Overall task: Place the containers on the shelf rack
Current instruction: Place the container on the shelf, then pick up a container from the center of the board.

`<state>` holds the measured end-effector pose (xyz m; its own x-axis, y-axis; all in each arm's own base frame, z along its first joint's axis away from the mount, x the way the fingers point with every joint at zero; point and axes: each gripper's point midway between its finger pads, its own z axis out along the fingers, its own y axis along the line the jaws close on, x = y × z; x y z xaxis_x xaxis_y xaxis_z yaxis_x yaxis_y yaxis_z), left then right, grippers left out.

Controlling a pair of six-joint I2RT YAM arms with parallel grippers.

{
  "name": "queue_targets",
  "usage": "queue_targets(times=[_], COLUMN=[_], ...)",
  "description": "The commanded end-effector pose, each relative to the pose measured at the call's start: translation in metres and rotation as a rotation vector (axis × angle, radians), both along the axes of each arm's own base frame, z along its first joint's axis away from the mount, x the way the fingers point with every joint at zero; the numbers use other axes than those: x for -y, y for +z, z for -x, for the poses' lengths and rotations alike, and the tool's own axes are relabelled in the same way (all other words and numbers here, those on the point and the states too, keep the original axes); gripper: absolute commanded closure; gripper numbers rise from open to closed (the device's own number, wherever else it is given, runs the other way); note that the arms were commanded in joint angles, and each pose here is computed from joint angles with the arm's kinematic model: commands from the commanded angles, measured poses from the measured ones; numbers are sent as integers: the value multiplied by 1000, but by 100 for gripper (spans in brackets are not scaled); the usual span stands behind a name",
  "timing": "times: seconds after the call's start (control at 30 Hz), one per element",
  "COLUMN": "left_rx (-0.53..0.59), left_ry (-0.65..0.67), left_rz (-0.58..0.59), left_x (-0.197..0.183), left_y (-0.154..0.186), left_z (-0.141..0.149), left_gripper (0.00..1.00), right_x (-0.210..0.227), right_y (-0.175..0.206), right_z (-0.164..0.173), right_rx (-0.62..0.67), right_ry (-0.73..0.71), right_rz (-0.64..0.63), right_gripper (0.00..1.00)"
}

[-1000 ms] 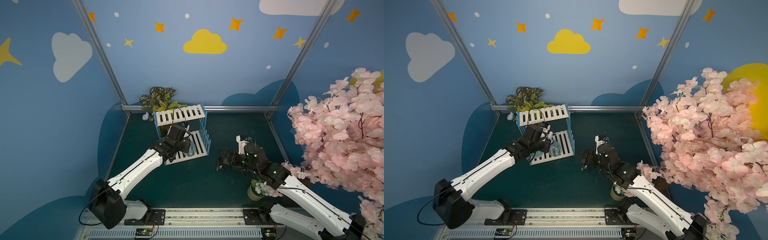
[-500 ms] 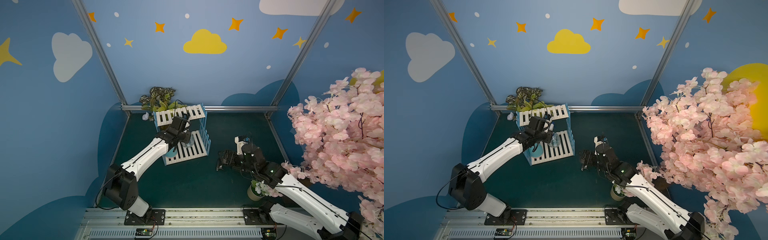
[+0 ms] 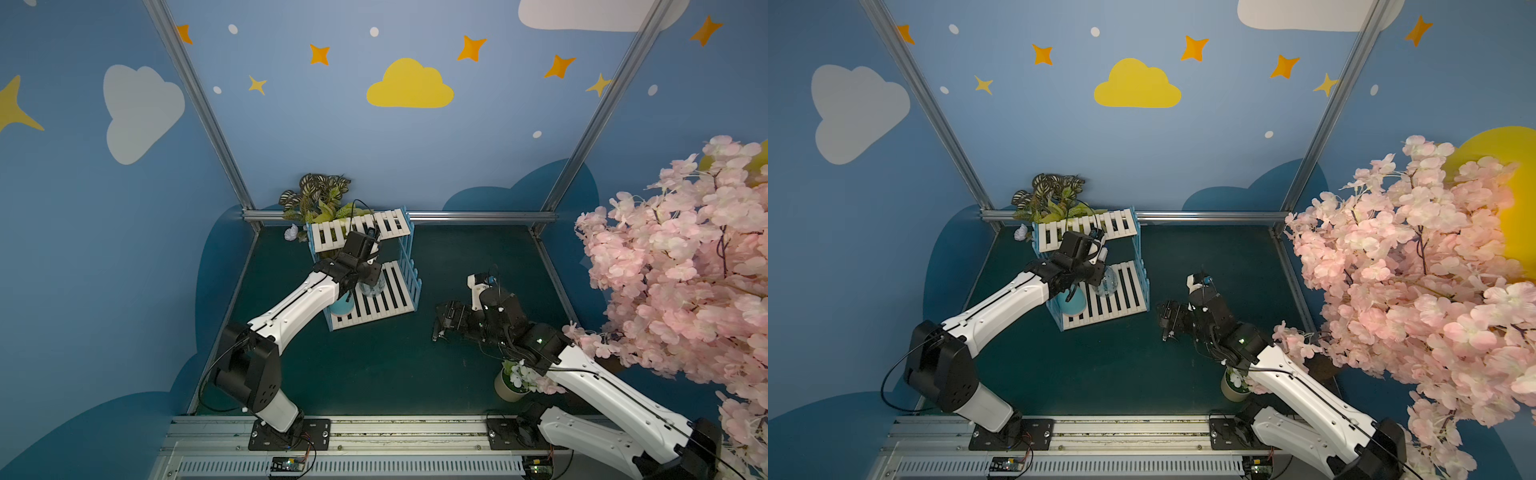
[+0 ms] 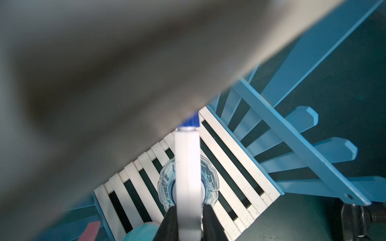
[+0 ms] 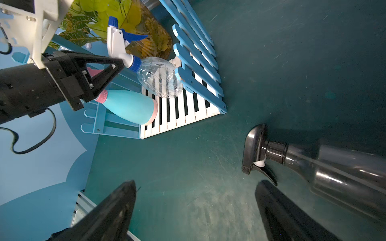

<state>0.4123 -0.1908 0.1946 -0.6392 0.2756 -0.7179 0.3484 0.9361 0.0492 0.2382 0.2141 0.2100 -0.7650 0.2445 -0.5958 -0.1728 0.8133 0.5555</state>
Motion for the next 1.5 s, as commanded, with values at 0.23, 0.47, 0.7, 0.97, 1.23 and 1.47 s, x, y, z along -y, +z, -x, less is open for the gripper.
queue_targets(times=[0.23, 0.47, 0.7, 0.97, 1.23, 1.47], left_rx=[20, 39, 46, 50, 74, 77], left_ry=[14, -1, -81, -296, -347, -353], left_rz=[-5, 26, 125, 272, 309, 300], left_x=[-4, -4, -1, 14, 6, 6], left_y=[7, 23, 53, 72, 60, 59], left_z=[-4, 4, 44, 112, 147, 146], left_gripper=[56, 39, 26, 20, 18, 18], right_x=[4, 14, 23, 1, 8, 20], right_y=[-4, -11, -51, -104, -144, -161], right_z=[-1, 0, 14, 33, 18, 9], right_rx=[-2, 5, -60, -265, -272, -261], right_ry=[-12, -21, 84, 295, 304, 284], right_rz=[9, 64, 285, 411, 565, 661], right_gripper=[4, 4, 17, 43, 60, 64])
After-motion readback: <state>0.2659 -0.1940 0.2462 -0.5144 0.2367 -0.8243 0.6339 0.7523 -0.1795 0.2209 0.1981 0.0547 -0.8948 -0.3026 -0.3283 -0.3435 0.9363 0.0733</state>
